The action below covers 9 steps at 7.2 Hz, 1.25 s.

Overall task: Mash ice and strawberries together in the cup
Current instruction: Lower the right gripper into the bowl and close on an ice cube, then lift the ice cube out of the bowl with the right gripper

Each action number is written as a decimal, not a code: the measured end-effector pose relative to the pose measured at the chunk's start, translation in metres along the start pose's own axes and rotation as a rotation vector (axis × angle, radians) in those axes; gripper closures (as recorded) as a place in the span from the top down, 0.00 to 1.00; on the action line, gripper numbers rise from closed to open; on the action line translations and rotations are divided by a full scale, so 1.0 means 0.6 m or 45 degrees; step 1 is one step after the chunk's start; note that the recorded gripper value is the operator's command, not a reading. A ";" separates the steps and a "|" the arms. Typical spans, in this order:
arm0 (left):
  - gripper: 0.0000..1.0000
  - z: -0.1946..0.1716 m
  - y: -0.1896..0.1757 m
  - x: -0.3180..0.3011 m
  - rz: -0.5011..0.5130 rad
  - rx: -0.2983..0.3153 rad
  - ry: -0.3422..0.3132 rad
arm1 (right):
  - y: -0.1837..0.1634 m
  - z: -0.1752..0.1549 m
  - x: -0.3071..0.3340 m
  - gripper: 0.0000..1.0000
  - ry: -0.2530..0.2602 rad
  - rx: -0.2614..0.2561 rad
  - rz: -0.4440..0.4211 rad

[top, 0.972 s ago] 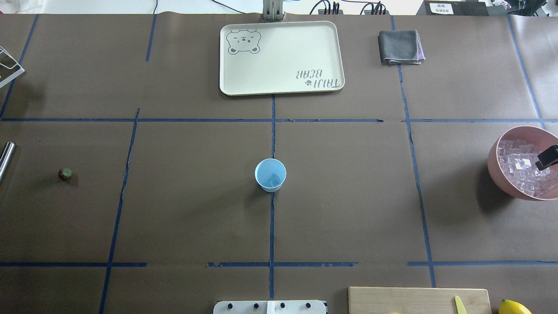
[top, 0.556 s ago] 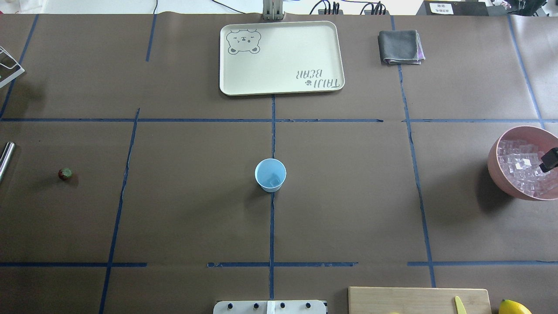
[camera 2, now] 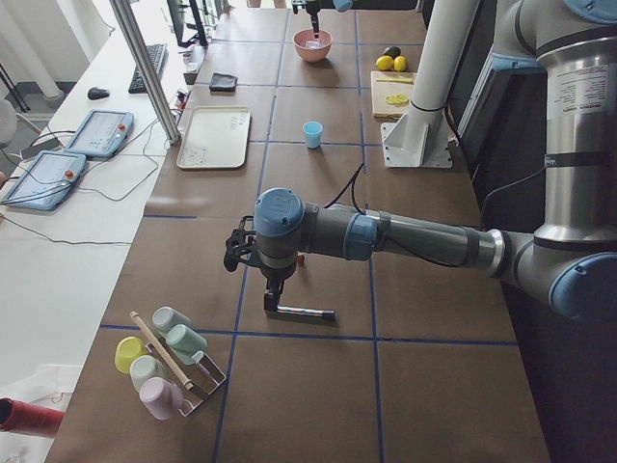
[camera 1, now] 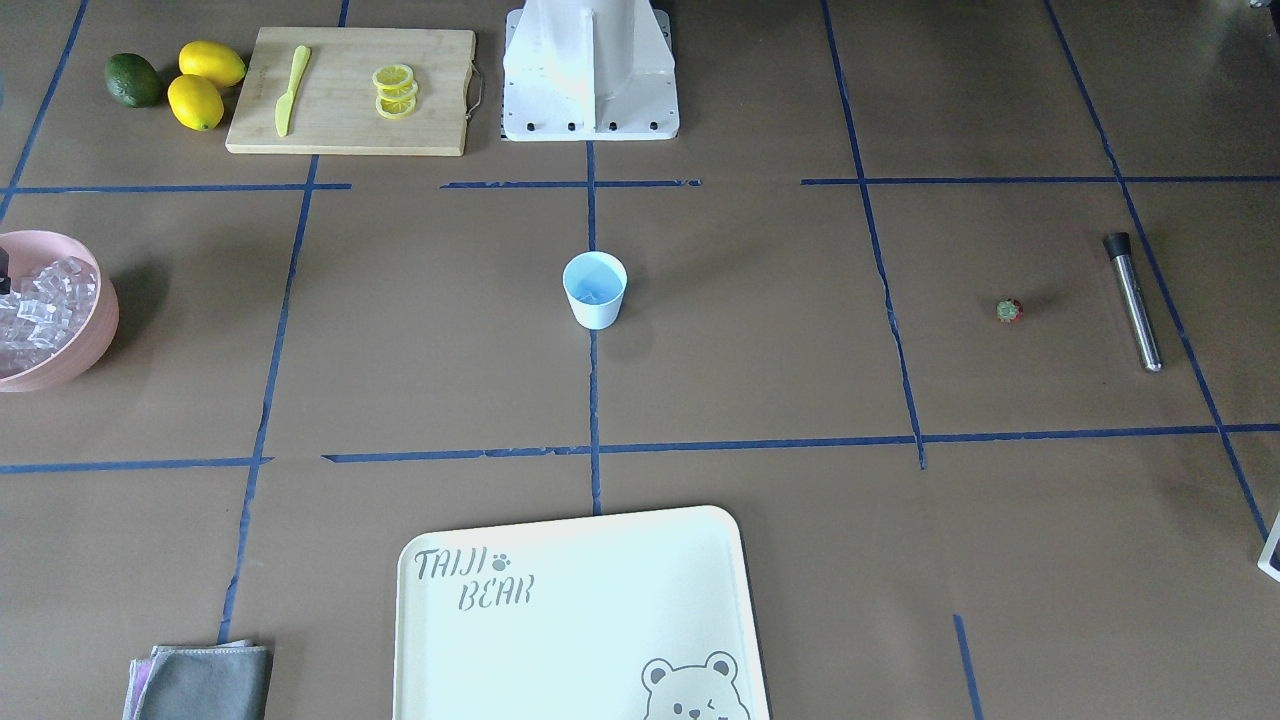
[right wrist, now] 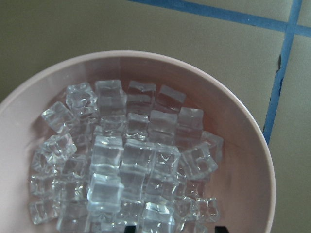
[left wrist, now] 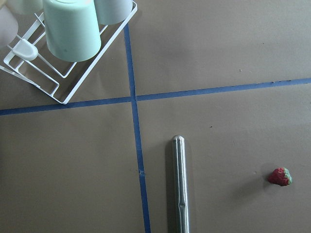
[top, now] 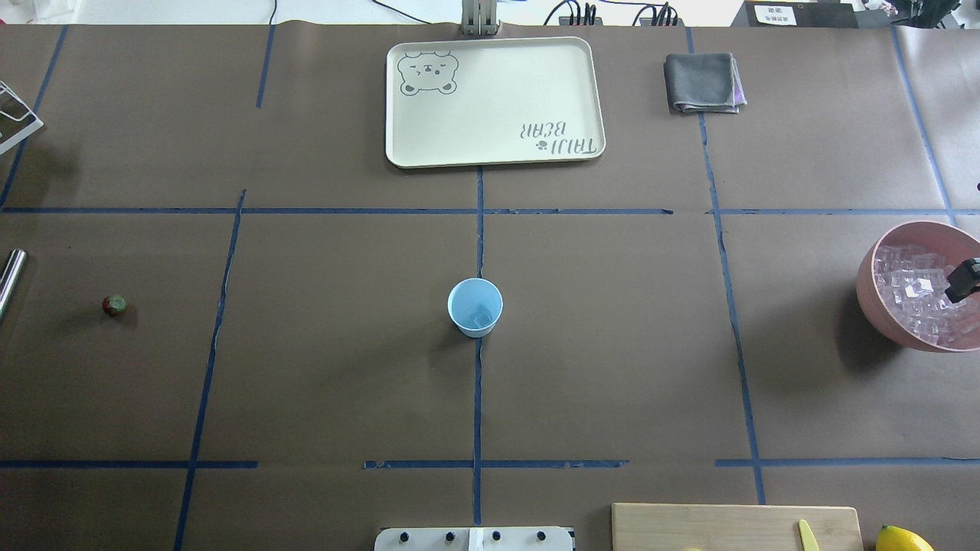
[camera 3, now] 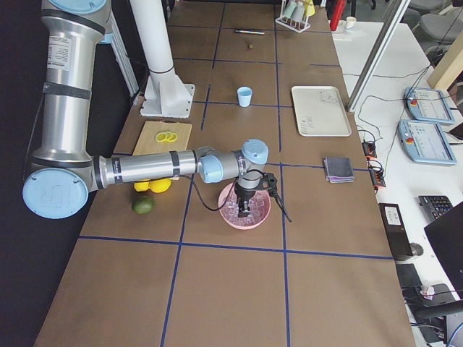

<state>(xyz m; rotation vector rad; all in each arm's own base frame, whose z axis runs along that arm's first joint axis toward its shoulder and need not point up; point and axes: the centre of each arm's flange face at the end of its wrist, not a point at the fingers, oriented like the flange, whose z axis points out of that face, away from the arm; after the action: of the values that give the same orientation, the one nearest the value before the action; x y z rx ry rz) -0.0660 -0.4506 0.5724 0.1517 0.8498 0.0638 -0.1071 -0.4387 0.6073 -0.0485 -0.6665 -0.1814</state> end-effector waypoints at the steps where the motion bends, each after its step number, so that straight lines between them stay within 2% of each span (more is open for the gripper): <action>1: 1.00 0.000 0.000 0.000 0.000 0.000 0.000 | -0.001 0.001 -0.002 0.59 0.000 -0.001 -0.003; 9: 1.00 0.000 0.019 0.001 -0.006 -0.004 0.000 | -0.001 0.026 -0.020 0.56 0.031 -0.026 -0.047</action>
<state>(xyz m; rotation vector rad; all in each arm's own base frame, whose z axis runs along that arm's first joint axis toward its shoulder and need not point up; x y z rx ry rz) -0.0658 -0.4392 0.5737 0.1464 0.8501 0.0606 -0.1258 -0.4358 0.6119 -0.0533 -0.6413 -0.2239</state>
